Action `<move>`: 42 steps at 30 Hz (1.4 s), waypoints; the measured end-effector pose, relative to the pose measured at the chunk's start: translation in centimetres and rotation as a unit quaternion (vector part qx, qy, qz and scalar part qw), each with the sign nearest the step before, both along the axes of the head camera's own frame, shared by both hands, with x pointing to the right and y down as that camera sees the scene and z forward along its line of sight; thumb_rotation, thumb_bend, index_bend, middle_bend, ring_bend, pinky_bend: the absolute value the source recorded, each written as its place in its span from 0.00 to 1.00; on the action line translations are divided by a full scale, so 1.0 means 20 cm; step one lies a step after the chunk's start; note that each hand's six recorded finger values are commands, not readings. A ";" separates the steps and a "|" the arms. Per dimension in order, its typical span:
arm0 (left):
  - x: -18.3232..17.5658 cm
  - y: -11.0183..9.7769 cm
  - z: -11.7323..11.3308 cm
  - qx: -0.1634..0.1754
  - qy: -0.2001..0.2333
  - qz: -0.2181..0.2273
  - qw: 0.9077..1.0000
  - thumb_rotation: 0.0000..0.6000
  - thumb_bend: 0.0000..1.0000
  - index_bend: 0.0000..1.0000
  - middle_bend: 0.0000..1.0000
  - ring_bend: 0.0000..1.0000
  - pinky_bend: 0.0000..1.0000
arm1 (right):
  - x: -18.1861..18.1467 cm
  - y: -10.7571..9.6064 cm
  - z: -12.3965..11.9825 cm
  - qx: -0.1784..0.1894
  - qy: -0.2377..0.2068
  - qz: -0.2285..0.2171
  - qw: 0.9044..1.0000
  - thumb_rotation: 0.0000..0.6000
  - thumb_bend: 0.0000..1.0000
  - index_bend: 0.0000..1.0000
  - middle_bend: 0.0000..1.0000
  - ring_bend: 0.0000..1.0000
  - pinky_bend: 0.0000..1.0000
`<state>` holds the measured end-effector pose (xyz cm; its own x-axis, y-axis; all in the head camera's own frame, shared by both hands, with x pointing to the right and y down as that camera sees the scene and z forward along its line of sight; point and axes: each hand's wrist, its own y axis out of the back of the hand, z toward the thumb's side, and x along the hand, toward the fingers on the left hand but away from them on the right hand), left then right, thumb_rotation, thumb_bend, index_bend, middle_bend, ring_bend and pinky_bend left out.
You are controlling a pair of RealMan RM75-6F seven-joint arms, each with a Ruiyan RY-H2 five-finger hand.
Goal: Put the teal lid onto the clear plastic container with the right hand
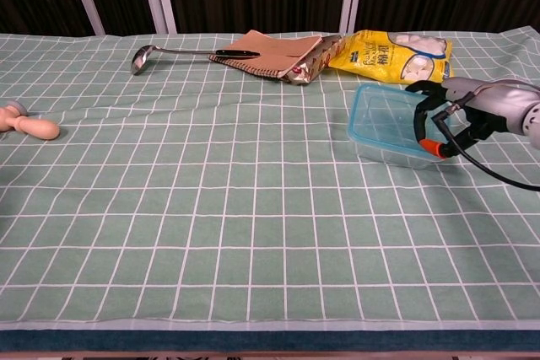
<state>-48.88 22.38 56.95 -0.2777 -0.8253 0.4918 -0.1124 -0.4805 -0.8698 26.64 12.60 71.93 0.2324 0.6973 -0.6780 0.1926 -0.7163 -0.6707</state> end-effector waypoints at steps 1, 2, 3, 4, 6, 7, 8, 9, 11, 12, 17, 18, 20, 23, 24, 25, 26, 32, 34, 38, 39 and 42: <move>0.00 0.00 0.00 0.000 0.000 0.000 1.000 1.00 0.35 0.13 0.00 0.00 0.00 | 0.00 0.00 0.00 0.000 0.000 0.000 1.000 1.00 0.57 0.62 0.00 0.00 0.00; 0.00 0.00 0.00 0.000 0.000 0.000 1.000 1.00 0.35 0.13 0.00 0.00 0.00 | 0.00 0.00 0.00 0.000 0.000 0.000 1.000 1.00 0.57 0.62 0.00 0.00 0.00; 0.00 0.00 0.00 0.000 0.000 0.000 1.000 1.00 0.35 0.13 0.00 0.00 0.00 | 0.00 0.00 0.01 -0.001 -0.001 0.000 1.000 1.00 0.57 0.62 0.00 0.00 0.00; 0.00 0.00 0.00 0.000 0.000 0.000 1.000 1.00 0.35 0.13 0.00 0.00 0.00 | 0.00 0.00 0.01 -0.001 -0.001 0.001 1.000 1.00 0.57 0.62 0.00 0.00 0.00; 0.00 0.00 0.00 0.000 0.000 0.000 1.000 1.00 0.35 0.13 0.00 0.00 0.00 | 0.00 0.01 0.02 -0.002 -0.001 0.002 1.000 1.00 0.57 0.62 0.00 0.00 0.00; 0.00 0.00 0.00 0.000 0.000 -0.001 1.000 1.00 0.35 0.13 0.00 0.00 0.00 | 0.00 0.01 0.02 -0.001 -0.001 0.002 1.000 1.00 0.57 0.62 0.00 0.00 0.00; 0.00 0.00 0.00 0.000 0.000 -0.001 1.000 1.00 0.35 0.13 0.00 0.00 0.00 | 0.00 0.01 0.02 -0.001 -0.002 0.003 1.000 1.00 0.57 0.62 0.00 0.00 0.00; 0.00 0.00 0.00 0.000 0.000 -0.001 1.000 1.00 0.35 0.13 0.00 0.00 0.00 | 0.00 0.01 0.03 -0.001 -0.002 0.004 1.000 1.00 0.57 0.62 0.00 0.00 0.00; 0.00 0.00 0.00 0.000 0.000 -0.002 1.000 1.00 0.35 0.13 0.00 0.00 0.00 | 0.00 0.01 0.03 -0.001 -0.003 0.006 1.000 1.00 0.57 0.62 0.00 0.00 0.00; 0.00 0.00 0.00 0.000 0.000 -0.002 1.000 1.00 0.35 0.13 0.00 0.00 0.00 | 0.01 0.01 0.04 -0.001 -0.003 0.006 1.000 1.00 0.57 0.62 0.00 0.00 0.00; 0.00 0.00 0.00 -0.001 -0.001 -0.002 1.000 1.00 0.35 0.13 0.00 0.00 0.00 | 0.01 0.01 0.06 -0.005 -0.001 0.006 1.000 1.00 0.57 0.62 0.00 0.00 0.00; 0.00 0.00 0.00 -0.001 -0.001 -0.002 1.000 1.00 0.35 0.13 0.00 0.00 0.00 | 0.02 0.01 0.07 -0.007 -0.002 0.007 1.000 1.00 0.57 0.62 0.00 0.00 0.00; -0.01 0.00 0.00 -0.001 -0.001 -0.003 1.000 1.00 0.35 0.13 0.00 0.00 0.00 | 0.02 0.01 0.08 -0.008 -0.003 0.009 1.000 1.00 0.57 0.62 0.00 0.00 0.00; -0.01 0.00 0.00 -0.002 -0.001 -0.004 1.000 1.00 0.35 0.13 0.00 0.00 0.00 | 0.03 0.01 0.09 -0.009 -0.005 0.012 1.000 1.00 0.57 0.62 0.00 0.00 0.00; -0.01 0.00 0.00 -0.002 -0.002 -0.004 1.000 1.00 0.35 0.13 0.00 0.00 0.00 | 0.03 0.01 0.09 -0.010 -0.006 0.013 1.000 1.00 0.57 0.62 0.00 0.00 0.00; -0.01 0.00 0.00 -0.002 -0.002 -0.004 1.000 1.00 0.35 0.13 0.00 0.00 0.00 | 0.02 0.01 0.09 -0.009 -0.007 0.014 1.000 1.00 0.57 0.62 0.00 0.00 0.00; -0.01 0.00 0.00 -0.002 -0.002 -0.004 1.000 1.00 0.35 0.13 0.00 0.00 0.00 | 0.02 0.00 0.09 -0.007 -0.009 0.015 1.000 1.00 0.57 0.62 0.00 0.00 0.00; -0.01 0.00 0.01 -0.003 0.000 -0.004 1.000 1.00 0.35 0.13 0.00 0.00 0.00 | 0.00 -0.11 -0.01 0.032 -0.028 0.025 0.999 1.00 0.56 0.35 0.00 0.00 0.00; 0.00 0.00 0.00 -0.002 0.001 -0.003 1.000 1.00 0.35 0.13 0.00 0.00 0.00 | -0.01 -0.16 -0.07 0.049 -0.037 0.033 0.998 1.00 0.49 0.16 0.00 0.00 0.00; 0.00 0.00 0.00 -0.002 0.003 -0.003 1.000 1.00 0.35 0.13 0.00 0.00 0.00 | -0.01 -0.24 -0.16 0.069 -0.051 0.056 0.995 1.00 0.40 0.00 0.00 0.00 0.00; 0.00 0.00 0.00 -0.002 0.003 -0.002 1.000 1.00 0.35 0.13 0.00 0.00 0.00 | -0.01 -0.26 -0.19 0.072 -0.055 0.064 0.994 1.00 0.40 0.00 0.00 0.00 0.00; 0.00 0.00 0.00 -0.001 0.003 0.000 1.000 1.00 0.35 0.13 0.00 0.00 0.00 | 0.01 -0.29 -0.26 0.080 -0.060 0.077 0.992 1.00 0.40 0.00 0.00 0.00 0.00</move>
<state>-48.87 22.32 56.99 -0.2740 -0.8240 0.4959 -0.1176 -0.4831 -0.8676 26.79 6.85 66.65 0.1866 0.8269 -0.5305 0.3762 -0.5590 -0.7390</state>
